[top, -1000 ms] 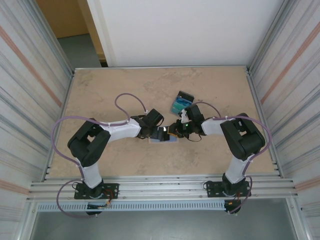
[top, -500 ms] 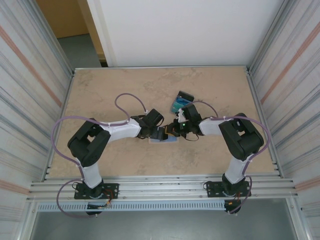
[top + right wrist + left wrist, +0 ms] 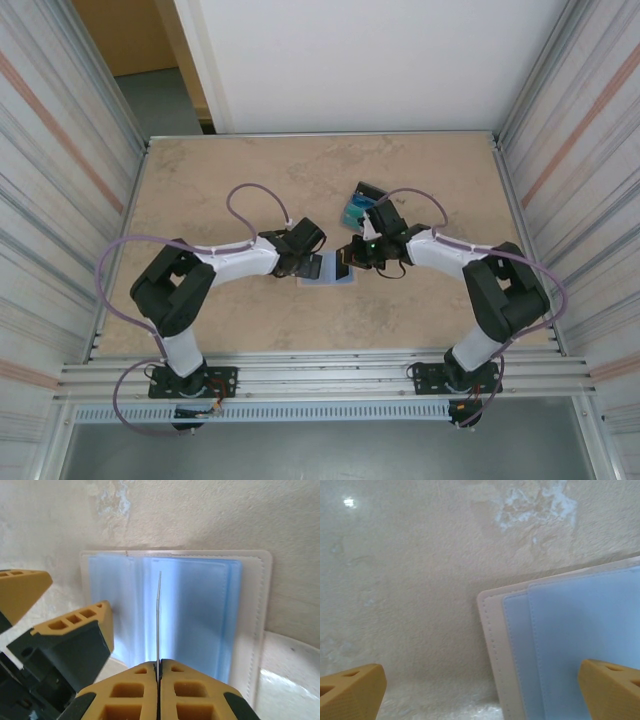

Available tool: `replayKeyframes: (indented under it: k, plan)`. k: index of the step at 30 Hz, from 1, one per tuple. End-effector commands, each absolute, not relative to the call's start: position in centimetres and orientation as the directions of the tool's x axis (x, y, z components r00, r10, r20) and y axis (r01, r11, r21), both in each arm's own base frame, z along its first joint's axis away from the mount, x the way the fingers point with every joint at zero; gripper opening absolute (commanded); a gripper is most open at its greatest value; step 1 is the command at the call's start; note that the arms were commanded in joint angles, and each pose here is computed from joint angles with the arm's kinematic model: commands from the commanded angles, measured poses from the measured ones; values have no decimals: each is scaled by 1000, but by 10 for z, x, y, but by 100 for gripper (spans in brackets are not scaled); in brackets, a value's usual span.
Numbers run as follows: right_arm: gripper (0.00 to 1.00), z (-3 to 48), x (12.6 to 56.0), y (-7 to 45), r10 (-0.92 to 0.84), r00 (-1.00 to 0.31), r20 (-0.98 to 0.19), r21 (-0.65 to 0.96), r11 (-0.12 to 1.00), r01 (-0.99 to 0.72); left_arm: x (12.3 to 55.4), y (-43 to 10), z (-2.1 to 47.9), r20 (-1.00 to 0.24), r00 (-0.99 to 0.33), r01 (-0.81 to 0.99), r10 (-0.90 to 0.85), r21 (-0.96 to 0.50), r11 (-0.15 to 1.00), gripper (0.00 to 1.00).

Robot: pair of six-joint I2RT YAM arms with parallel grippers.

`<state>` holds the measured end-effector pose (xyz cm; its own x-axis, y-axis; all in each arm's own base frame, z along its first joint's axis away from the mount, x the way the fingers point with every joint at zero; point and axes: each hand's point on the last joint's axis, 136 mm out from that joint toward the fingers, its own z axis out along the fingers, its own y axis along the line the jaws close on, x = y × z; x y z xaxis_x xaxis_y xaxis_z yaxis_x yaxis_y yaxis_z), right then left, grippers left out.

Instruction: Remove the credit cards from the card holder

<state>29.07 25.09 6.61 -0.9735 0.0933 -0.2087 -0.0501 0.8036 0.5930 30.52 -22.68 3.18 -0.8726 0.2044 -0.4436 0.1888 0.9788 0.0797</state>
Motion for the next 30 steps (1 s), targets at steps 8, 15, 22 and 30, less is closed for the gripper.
replayKeyframes:
  k: [8,15,22,30]
  plan:
    - [7,130,308,210,-59,-899,-433,331,918,-220,317,-215,81,-539,-816,181,208,104,978,99]
    - [6,173,349,180,-131,-816,-563,213,931,-296,312,-225,78,-542,-816,201,201,60,978,99]
    - [5,200,389,159,-251,-724,-642,93,912,-399,306,-226,61,-513,-835,193,200,67,979,99]
    - [5,200,428,150,-371,-667,-646,-11,878,-478,304,-216,44,-480,-852,174,207,113,978,99]
